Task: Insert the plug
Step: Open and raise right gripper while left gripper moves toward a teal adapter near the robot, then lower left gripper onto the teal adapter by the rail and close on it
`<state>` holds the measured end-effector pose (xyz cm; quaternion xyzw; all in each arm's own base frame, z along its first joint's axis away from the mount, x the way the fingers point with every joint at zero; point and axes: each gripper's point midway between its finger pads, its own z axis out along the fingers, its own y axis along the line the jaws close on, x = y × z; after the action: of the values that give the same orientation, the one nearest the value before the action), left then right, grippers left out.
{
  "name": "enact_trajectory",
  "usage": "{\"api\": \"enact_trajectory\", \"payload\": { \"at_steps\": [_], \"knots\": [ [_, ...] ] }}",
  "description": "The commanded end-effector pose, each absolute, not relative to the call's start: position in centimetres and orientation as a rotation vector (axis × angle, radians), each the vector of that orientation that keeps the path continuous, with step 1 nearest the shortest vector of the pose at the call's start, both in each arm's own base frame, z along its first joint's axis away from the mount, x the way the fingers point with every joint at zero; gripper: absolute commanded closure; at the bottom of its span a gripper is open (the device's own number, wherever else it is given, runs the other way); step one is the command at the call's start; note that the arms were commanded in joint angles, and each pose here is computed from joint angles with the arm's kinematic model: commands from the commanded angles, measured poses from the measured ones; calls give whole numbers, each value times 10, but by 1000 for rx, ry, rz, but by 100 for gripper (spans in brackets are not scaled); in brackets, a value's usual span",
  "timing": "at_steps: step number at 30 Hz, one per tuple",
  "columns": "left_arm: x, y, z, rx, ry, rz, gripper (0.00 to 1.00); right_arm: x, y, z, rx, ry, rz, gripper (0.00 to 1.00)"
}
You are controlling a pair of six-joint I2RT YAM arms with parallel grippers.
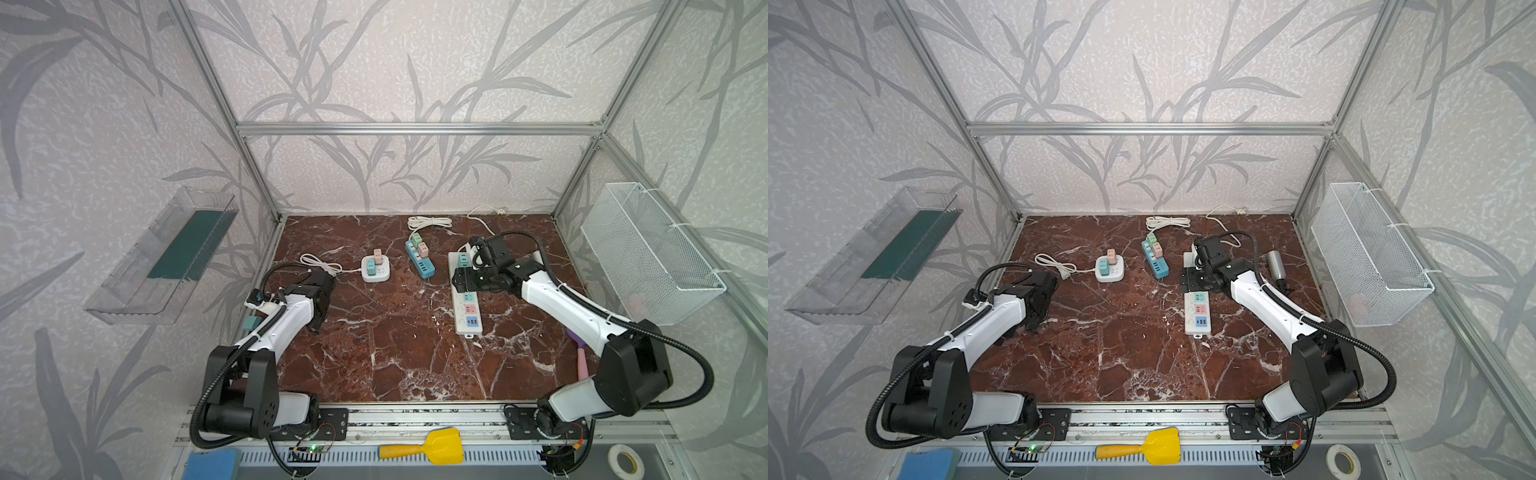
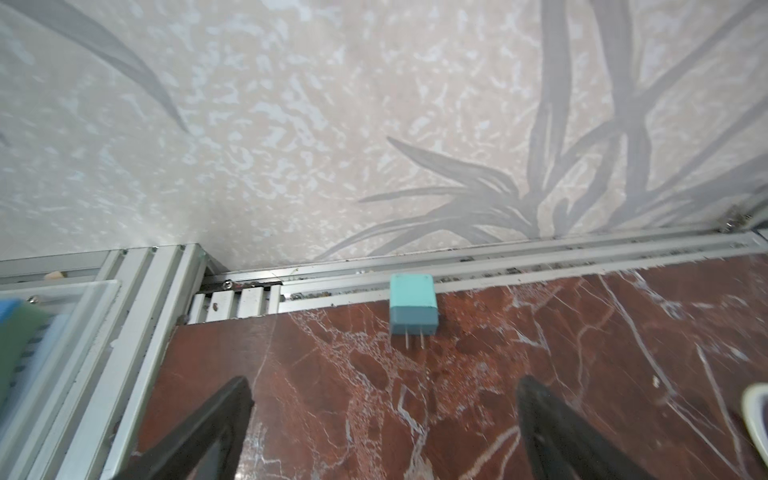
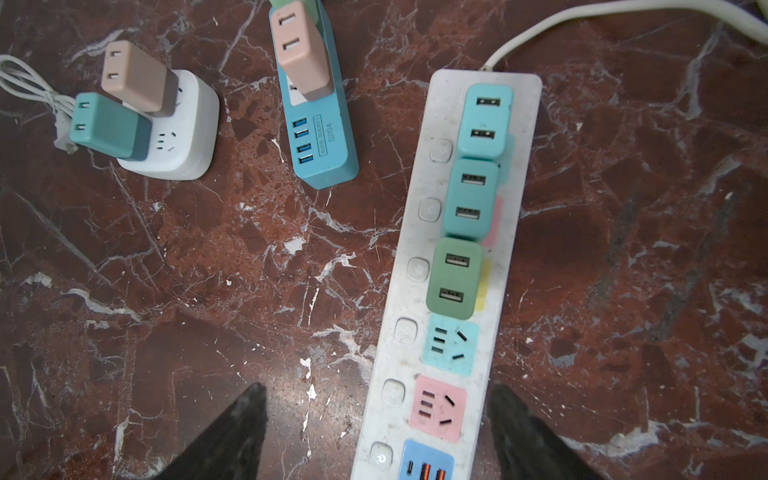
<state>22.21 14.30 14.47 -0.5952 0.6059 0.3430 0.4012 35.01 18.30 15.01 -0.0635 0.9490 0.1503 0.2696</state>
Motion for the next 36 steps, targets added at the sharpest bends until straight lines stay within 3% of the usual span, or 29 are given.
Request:
{"api": "enact_trajectory", "payload": {
  "at_steps": [1, 7, 17, 32, 36],
  "knots": [
    [217, 158, 138, -1623, 1483, 831, 2, 350, 185, 161, -174, 2513, 453, 17],
    [229, 175, 112, -1687, 1551, 738, 5, 353, 180, 167, -137, 2491, 495, 17],
    [242, 198, 80, -1786, 1676, 640, 1, 360, 175, 168, -94, 2488, 536, 17],
    [277, 222, 61, -1793, 1818, 457, 3, 365, 170, 170, -50, 2477, 574, 17],
    [272, 224, 56, -1850, 1841, 510, 4, 365, 170, 169, -46, 2475, 580, 17]
  ]
}}
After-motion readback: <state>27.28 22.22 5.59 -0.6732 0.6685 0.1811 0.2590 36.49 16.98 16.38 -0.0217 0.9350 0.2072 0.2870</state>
